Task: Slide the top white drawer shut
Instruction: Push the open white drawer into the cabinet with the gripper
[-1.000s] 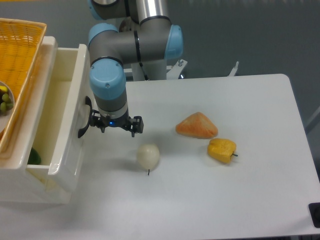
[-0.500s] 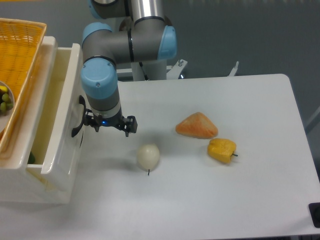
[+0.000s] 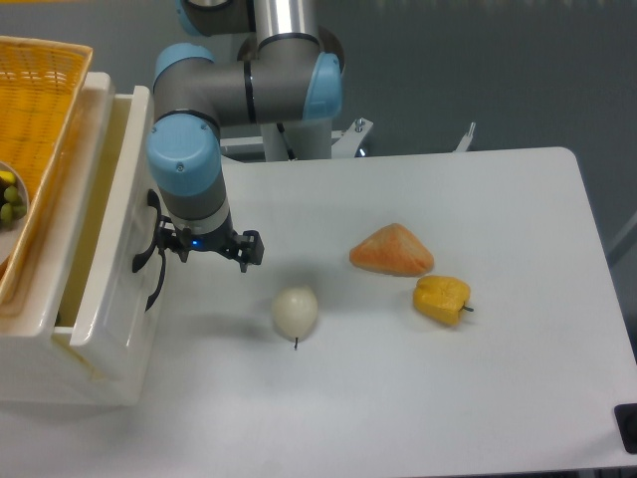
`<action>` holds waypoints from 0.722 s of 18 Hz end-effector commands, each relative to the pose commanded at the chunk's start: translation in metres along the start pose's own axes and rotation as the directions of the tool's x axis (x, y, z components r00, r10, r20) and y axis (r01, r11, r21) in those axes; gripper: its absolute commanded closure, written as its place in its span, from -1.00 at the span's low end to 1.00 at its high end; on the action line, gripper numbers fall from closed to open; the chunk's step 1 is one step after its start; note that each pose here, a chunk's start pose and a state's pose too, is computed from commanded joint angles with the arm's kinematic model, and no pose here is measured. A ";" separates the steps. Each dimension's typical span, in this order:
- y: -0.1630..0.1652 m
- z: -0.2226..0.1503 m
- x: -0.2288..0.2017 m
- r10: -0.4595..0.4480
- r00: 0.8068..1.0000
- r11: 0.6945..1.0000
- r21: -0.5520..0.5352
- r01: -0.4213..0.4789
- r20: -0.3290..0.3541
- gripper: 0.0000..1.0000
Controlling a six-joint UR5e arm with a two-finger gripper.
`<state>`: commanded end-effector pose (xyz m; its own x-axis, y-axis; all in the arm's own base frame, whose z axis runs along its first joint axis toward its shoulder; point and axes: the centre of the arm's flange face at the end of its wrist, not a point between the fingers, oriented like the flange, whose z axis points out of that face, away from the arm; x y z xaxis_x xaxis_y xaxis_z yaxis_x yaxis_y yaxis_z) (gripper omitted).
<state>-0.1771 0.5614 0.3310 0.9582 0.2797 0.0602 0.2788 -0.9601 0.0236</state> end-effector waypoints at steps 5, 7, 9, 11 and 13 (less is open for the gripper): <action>0.000 -0.002 0.003 0.003 1.000 1.000 0.003 -0.003 0.001 -1.00; 0.000 0.001 0.010 0.006 1.000 1.000 -0.002 -0.006 0.003 -1.00; 0.000 0.001 0.014 -0.003 1.000 1.000 -0.003 0.003 0.005 -1.00; 0.000 0.001 0.014 -0.003 1.000 1.000 -0.002 0.003 0.004 -1.00; 0.000 0.001 0.014 -0.003 1.000 1.000 -0.002 0.003 0.004 -1.00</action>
<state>-0.1635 0.5655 0.3310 0.9576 0.2826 0.0566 0.2816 -0.9592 0.0260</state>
